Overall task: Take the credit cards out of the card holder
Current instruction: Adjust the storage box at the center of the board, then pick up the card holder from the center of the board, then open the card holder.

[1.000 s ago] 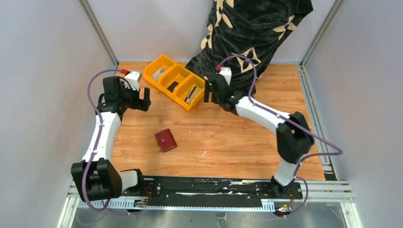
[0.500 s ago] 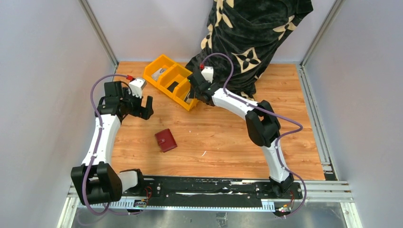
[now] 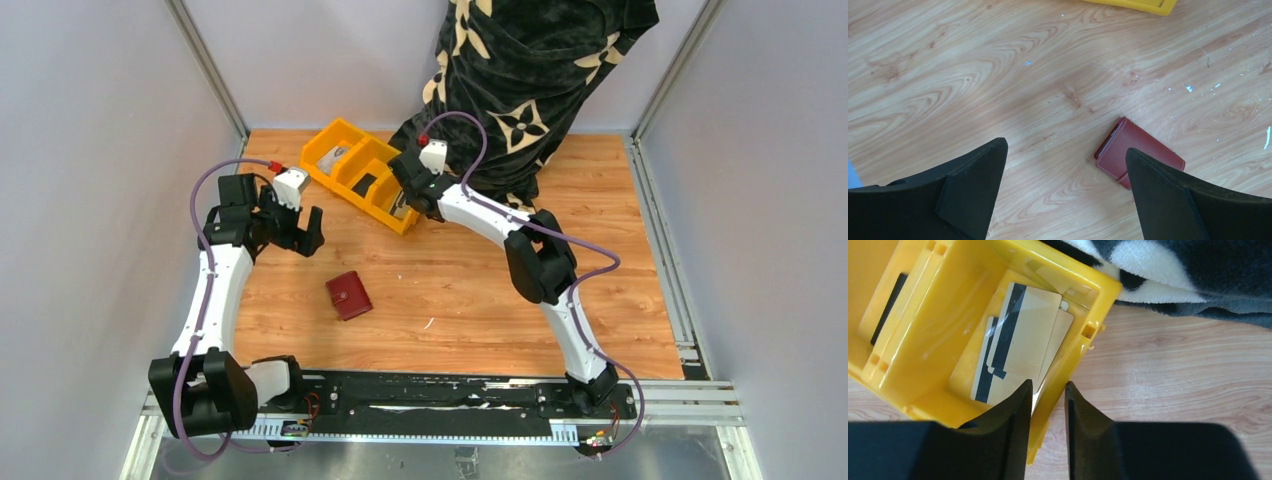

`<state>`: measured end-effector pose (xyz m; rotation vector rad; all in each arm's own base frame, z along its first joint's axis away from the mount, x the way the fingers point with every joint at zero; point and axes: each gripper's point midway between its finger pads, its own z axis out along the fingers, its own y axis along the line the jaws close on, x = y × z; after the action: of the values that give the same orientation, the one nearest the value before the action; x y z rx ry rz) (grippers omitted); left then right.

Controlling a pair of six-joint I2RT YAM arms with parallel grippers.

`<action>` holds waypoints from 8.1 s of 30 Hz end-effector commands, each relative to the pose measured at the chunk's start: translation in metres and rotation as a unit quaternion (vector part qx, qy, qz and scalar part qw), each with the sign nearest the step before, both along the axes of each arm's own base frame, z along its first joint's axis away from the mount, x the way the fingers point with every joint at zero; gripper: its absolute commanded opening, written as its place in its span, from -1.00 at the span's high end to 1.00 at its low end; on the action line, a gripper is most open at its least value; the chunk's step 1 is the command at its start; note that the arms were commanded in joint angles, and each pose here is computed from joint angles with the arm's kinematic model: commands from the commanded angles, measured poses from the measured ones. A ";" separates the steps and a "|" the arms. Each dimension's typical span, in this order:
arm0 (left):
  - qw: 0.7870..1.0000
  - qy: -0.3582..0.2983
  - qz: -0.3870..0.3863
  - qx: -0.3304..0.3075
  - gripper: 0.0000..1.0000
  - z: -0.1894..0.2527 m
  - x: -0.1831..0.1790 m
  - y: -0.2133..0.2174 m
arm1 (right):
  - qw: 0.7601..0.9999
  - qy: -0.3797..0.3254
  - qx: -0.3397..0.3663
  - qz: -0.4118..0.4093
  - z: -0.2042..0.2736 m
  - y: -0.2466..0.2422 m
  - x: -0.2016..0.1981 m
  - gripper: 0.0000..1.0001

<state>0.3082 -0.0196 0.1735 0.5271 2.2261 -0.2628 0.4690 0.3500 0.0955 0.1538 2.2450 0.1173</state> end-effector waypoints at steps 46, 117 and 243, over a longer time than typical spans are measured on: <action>0.998 0.032 -0.060 0.006 -1.00 -0.004 -0.043 -0.012 | 0.996 -0.026 -0.086 0.021 0.029 -0.211 -0.112 -0.39; 0.998 -0.007 0.054 -0.019 -1.00 0.044 -0.043 0.019 | 0.883 0.089 -0.086 0.453 -0.086 0.119 -0.273 -0.37; 0.900 -0.026 -0.210 -0.381 -0.92 0.190 -0.156 -0.119 | 0.602 -0.008 0.351 0.717 0.255 0.071 -0.333 1.00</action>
<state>0.1629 -0.1335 0.3625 0.5349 1.7428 -1.1798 0.1534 0.4348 0.3363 -1.0535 1.6164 1.8676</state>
